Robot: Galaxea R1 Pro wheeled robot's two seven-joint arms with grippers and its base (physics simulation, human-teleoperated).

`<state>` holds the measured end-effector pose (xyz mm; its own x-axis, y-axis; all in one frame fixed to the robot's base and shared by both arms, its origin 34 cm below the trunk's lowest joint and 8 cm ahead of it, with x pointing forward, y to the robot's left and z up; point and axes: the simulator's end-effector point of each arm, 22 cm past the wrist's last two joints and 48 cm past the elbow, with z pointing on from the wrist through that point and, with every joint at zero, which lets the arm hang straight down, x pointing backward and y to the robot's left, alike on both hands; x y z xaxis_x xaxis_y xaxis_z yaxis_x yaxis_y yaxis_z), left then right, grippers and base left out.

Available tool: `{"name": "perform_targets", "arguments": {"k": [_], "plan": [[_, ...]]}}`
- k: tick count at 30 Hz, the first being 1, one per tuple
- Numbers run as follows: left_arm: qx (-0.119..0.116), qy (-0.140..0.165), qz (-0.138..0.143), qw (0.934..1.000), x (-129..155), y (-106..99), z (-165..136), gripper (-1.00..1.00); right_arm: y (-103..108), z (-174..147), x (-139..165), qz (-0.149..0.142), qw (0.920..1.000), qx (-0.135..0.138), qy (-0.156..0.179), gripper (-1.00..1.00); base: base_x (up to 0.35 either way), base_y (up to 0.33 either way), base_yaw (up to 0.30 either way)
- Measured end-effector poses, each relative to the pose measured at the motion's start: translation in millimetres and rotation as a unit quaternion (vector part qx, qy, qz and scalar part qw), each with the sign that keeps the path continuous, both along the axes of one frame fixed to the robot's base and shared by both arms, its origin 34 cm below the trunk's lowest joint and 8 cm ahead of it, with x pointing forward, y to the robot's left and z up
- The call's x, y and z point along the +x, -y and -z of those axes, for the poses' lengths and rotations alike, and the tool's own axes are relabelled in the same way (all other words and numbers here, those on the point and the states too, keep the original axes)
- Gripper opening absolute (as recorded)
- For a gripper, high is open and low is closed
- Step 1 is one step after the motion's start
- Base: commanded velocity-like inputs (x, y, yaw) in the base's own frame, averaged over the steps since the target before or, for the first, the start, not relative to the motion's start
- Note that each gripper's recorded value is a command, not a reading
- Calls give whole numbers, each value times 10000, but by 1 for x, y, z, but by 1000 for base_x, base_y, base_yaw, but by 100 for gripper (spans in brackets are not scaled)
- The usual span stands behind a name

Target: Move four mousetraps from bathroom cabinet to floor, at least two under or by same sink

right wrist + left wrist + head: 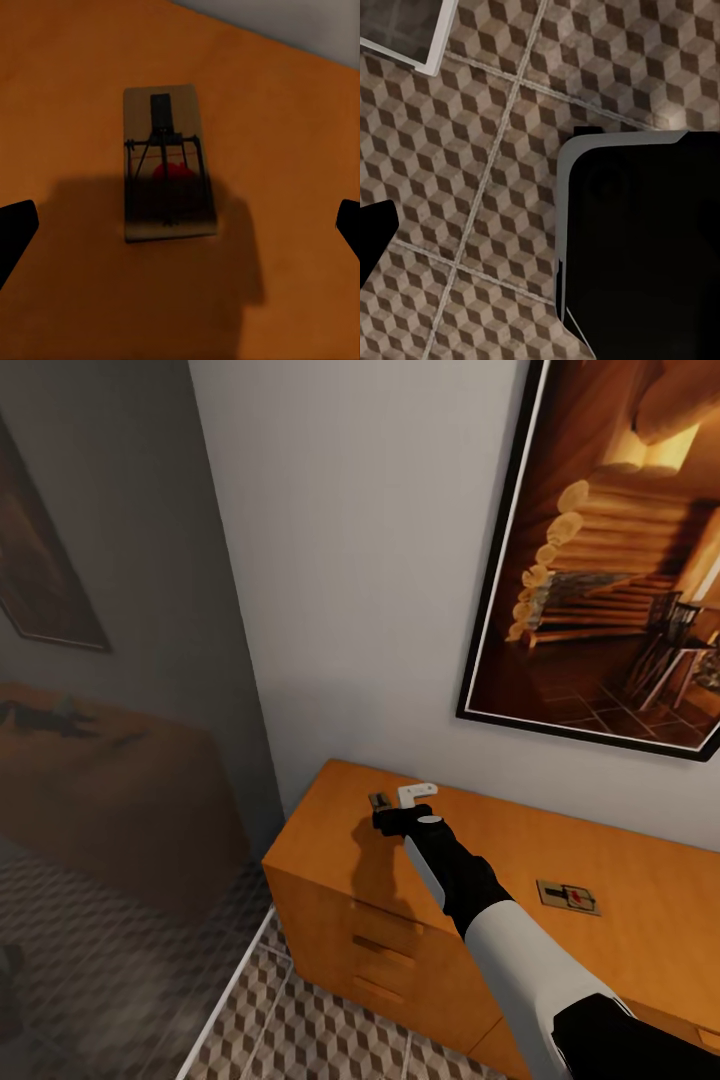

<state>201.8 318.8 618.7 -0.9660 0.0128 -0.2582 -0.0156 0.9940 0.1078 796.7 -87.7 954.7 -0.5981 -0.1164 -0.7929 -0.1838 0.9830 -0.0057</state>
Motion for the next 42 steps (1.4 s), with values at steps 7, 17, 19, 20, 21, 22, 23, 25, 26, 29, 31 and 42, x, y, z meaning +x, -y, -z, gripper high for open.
{"name": "perform_targets", "arguments": {"k": [7,17,19,20,21,22,23,25,26,29,31,42], "plan": [[0,-39,0,10000,-3,0,1,100,0,6,0,0,10000,0,-40,100,0,0,0],[-2,-102,0,9999,-8,0,2,100,0,14,-1,0,9999,0,-102,100,0,0,0],[-3,-115,0,9999,-9,1,2,100,0,16,-1,0,9999,1,-113,100,0,0,0],[-4,-120,0,9999,-9,1,2,100,0,16,-1,0,9999,2,-118,100,0,0,0],[-5,-125,0,9999,-10,1,2,100,0,17,-1,0,9999,2,-123,100,0,0,0],[-6,-128,0,9999,-10,1,2,100,0,18,-1,1,9999,2,-127,100,0,0,0],[-6,-131,0,9999,-10,1,2,100,0,18,-1,1,9999,2,-130,100,0,0,0],[-7,-133,-1,9999,-10,1,2,100,0,18,-2,0,9999,2,-134,100,5,0,0],[-8,-134,-1,9999,-10,1,2,100,0,19,-2,1,9999,2,-135,100,32,0,0],[-8,-134,0,9999,-11,1,2,100,0,19,-2,1,9999,2,-134,100,120,0,0],[-8,-134,0,9999,-11,1,2,100,0,18,-2,1,9999,2,-135,100,157,0,0],[-8,-141,-1,9999,-11,1,3,100,0,20,-2,-5,9999,7,-143,100,18,0,0]]}}
